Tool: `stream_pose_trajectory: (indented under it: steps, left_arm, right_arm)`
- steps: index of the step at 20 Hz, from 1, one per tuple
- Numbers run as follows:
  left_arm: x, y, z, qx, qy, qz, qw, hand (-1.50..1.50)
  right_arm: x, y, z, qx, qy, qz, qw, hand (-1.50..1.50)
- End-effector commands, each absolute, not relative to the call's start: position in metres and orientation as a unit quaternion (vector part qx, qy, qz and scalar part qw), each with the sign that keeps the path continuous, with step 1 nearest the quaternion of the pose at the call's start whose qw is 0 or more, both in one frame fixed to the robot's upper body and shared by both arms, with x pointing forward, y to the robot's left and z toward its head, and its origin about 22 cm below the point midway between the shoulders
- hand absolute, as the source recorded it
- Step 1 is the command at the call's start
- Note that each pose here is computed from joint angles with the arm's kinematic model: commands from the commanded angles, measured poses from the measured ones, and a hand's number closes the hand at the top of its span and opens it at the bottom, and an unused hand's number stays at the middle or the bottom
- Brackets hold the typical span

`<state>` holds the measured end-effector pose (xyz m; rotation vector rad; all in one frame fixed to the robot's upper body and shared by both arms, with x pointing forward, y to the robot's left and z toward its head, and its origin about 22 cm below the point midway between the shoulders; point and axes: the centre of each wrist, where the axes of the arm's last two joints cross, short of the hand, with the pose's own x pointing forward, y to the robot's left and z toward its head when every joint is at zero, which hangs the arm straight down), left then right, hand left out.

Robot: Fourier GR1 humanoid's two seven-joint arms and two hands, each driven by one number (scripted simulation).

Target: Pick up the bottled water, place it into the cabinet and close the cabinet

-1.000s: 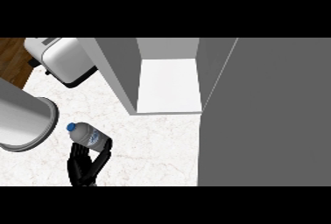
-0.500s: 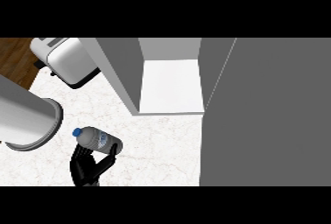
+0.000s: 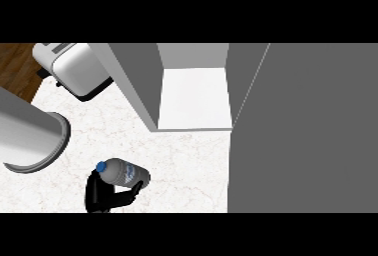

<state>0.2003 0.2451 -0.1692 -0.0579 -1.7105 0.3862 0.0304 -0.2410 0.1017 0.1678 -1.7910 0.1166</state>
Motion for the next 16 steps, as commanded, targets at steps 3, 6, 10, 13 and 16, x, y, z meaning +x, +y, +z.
stream_pose_trajectory:
  steps: [3,6,10,13,16]
  left_arm:
    - [0.241,0.236,-0.145,-0.112,-0.749,0.141,0.638,1.5]
    - [0.255,0.191,-0.136,-0.138,-0.739,0.134,0.646,1.5]
    - [0.252,0.163,-0.115,-0.153,-0.735,0.126,0.648,1.5]
    - [0.275,0.162,-0.091,-0.141,-0.741,0.116,0.646,1.5]
    - [0.28,0.146,-0.066,-0.149,-0.737,0.106,0.651,1.5]
  right_arm:
    - [0.028,-0.238,0.118,0.082,-0.784,0.04,0.615,-1.5]
    - [0.021,-0.243,0.12,0.08,-0.794,0.037,0.602,-1.5]
    - [0.026,-0.237,0.108,0.087,-0.779,0.025,0.62,-1.5]
    - [0.022,-0.242,0.117,0.081,-0.788,0.035,0.609,-1.5]
    - [0.026,-0.236,0.118,0.081,-0.787,0.024,0.611,-1.5]
